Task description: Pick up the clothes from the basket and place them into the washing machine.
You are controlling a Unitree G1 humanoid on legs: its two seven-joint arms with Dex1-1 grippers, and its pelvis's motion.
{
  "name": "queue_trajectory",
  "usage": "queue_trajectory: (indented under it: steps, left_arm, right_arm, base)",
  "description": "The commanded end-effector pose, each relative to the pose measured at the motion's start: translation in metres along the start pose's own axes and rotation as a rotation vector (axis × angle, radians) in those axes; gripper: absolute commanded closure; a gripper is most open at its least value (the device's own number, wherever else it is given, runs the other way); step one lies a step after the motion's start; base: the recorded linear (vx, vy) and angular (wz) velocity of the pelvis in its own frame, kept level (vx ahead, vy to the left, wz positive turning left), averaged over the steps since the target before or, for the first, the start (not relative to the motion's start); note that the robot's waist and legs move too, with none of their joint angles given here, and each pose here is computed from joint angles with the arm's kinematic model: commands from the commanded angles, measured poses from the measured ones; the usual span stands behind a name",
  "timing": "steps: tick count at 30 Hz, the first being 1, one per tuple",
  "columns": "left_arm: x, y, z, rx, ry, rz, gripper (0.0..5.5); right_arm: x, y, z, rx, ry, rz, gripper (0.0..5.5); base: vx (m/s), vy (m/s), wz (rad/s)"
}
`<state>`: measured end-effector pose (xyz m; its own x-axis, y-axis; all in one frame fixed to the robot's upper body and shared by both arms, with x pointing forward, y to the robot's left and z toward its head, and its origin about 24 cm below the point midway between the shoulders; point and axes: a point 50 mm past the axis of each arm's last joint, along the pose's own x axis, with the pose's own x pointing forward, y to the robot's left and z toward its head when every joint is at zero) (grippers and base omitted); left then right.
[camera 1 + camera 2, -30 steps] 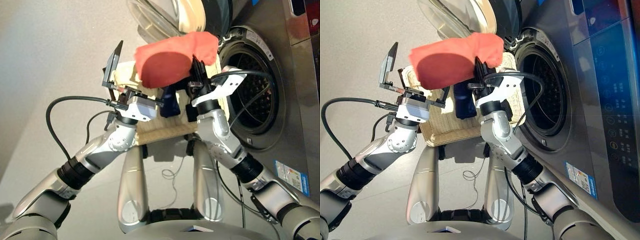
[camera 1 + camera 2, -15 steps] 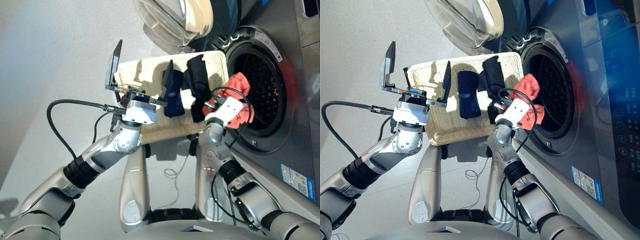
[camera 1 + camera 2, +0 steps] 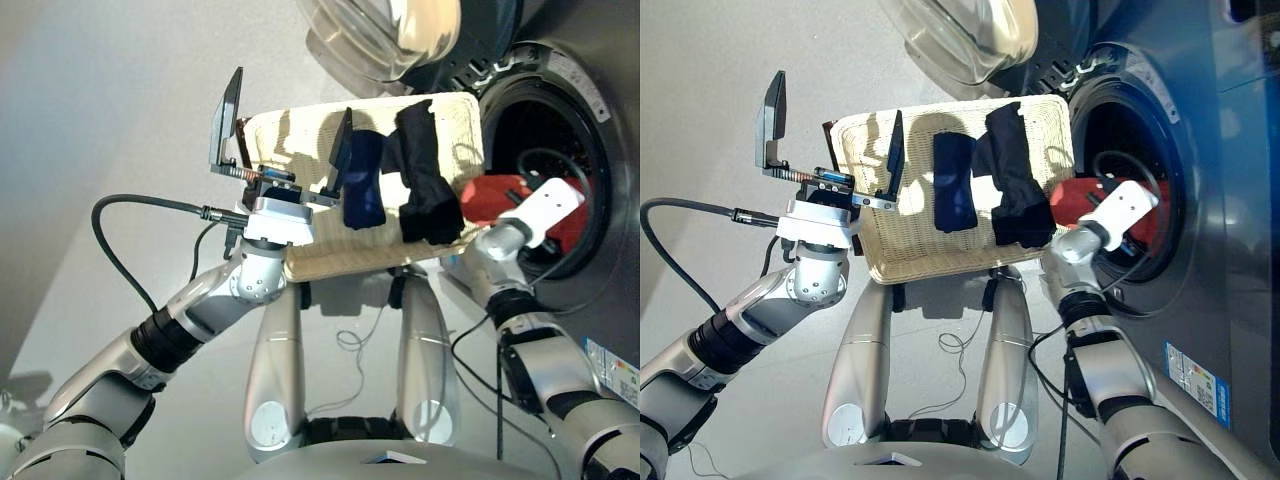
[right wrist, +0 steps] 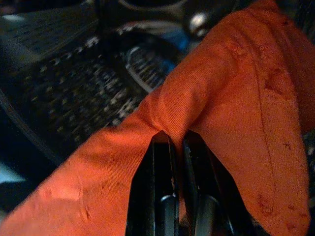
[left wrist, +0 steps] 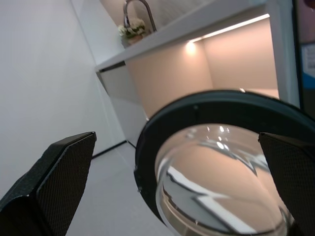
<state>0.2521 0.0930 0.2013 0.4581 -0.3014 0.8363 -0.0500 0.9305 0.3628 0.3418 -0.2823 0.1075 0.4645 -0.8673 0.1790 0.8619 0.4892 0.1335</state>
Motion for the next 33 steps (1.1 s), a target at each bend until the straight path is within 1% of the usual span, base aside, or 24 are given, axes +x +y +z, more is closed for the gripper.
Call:
queue_trajectory:
  steps: [1,4,11,14,20,22,23,24,29,33]
  left_arm:
    - [0.004,0.0,0.04,-0.173,-0.156,0.017,0.0]
    - [0.002,0.002,0.038,-0.161,-0.134,0.005,0.0]
    - [-0.001,0.008,0.038,-0.14,-0.118,-0.009,0.0]
    - [-0.002,0.01,0.037,-0.127,-0.111,-0.02,0.0]
    - [0.0,0.013,0.036,-0.111,-0.114,-0.043,0.0]
    - [0.001,0.013,0.035,-0.103,-0.11,-0.051,0.0]
    - [0.002,0.012,0.034,-0.106,-0.109,-0.053,0.0]
    - [0.002,0.012,0.034,-0.106,-0.106,-0.057,0.0]
    - [0.005,0.011,0.032,-0.123,-0.097,-0.05,0.0]
    - [0.005,0.011,0.031,-0.12,-0.086,-0.033,0.0]
  right_arm:
    - [0.046,-0.031,0.041,0.023,-0.143,-0.15,5.5]
    - [0.067,-0.049,0.061,-0.006,-0.204,-0.206,5.5]
    - [0.098,-0.075,0.098,-0.127,-0.314,-0.276,5.5]
    - [0.107,-0.083,0.109,-0.171,-0.333,-0.29,5.5]
    - [0.116,-0.095,0.116,-0.212,-0.327,-0.302,5.5]
    - [0.116,-0.094,0.115,-0.178,-0.313,-0.295,5.5]
    - [0.116,-0.095,0.112,-0.167,-0.3,-0.295,3.62]
    - [0.115,-0.093,0.11,-0.132,-0.28,-0.291,0.0]
    - [0.104,-0.079,0.097,-0.037,-0.256,-0.221,0.0]
    - [0.072,-0.049,0.081,0.07,-0.284,-0.081,0.0]
  base:
    - [0.0,0.0,0.0]
    - [0.0,0.0,0.0]
    - [0.0,0.0,0.0]
    - [0.0,0.0,0.0]
    - [0.0,0.0,0.0]
    - [0.0,0.0,0.0]
    - [0.0,0.0,0.0]
    - [0.0,0.0,0.0]
    - [0.0,0.0,0.0]
    - [0.0,0.0,0.0]
